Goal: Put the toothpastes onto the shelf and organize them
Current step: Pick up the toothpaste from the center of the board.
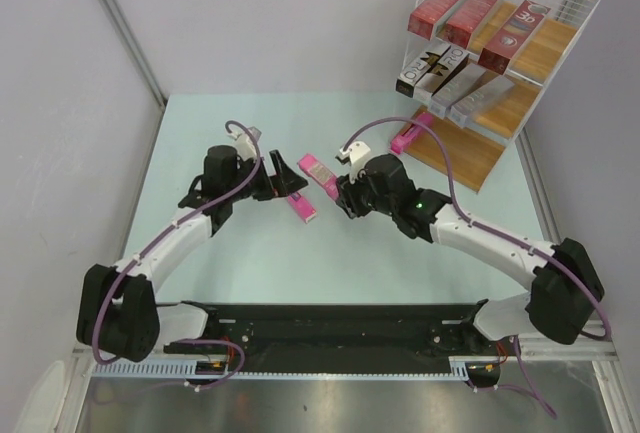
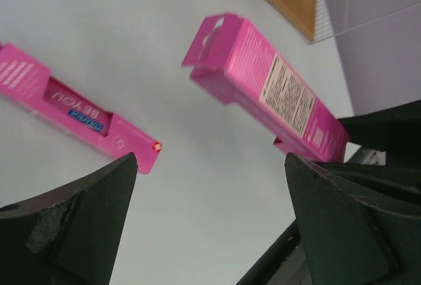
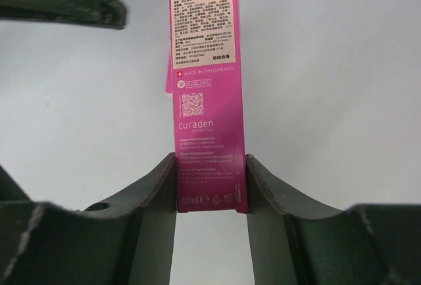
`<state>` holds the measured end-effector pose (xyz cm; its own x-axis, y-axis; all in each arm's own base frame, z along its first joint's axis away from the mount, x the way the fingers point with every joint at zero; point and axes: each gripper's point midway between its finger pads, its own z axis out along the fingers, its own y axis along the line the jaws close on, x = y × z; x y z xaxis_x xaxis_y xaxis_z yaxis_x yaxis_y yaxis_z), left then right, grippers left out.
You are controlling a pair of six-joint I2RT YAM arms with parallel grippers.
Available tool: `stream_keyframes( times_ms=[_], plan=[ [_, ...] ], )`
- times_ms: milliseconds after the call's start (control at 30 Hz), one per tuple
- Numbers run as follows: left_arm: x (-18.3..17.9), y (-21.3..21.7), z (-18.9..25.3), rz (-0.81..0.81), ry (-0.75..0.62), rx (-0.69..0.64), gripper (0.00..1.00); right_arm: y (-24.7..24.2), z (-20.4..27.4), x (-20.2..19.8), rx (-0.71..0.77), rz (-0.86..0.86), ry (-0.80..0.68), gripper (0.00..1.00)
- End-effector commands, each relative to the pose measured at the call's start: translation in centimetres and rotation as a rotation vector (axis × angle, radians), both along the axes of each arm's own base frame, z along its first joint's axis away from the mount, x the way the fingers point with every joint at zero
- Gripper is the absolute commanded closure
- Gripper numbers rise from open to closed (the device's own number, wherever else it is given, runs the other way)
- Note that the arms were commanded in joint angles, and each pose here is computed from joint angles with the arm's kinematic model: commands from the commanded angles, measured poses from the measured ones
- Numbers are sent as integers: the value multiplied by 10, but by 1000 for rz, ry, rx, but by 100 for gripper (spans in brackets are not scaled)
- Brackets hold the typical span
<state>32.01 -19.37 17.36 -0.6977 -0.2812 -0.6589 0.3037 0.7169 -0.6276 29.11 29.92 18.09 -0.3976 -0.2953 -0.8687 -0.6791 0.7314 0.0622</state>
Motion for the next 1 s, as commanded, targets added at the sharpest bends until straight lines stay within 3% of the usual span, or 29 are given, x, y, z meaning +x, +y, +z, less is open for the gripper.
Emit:
stream_keyframes(
  times_ms=[0,267,333,433,467,567,667,833,900,967],
  plan=[
    [7,-29,44,-138,-80,-196,0,3,29,-20,18,89,-55,80],
    [11,-44,46,-190,-66,-318,1,9,42,-41,52,147,-76,80],
    [11,-47,51,-205,-72,-349,6,8,43,-41,50,140,-80,80],
    [11,-49,53,-214,-70,-376,23,7,42,-39,48,123,-82,80],
    [9,-50,53,-224,-69,-382,35,6,42,-38,45,115,-83,79],
    [6,-50,51,-230,-63,-387,61,6,38,-35,44,98,-76,80],
    [4,-50,50,-231,-62,-389,71,3,35,-28,29,59,-88,80],
    [3,-49,52,-228,-63,-398,76,4,36,-24,47,28,-86,76],
    [4,-50,54,-232,-65,-411,77,1,37,-20,44,-2,-93,65],
    [5,-50,59,-233,-62,-431,77,-2,40,-17,56,-35,-95,43]
  ],
)
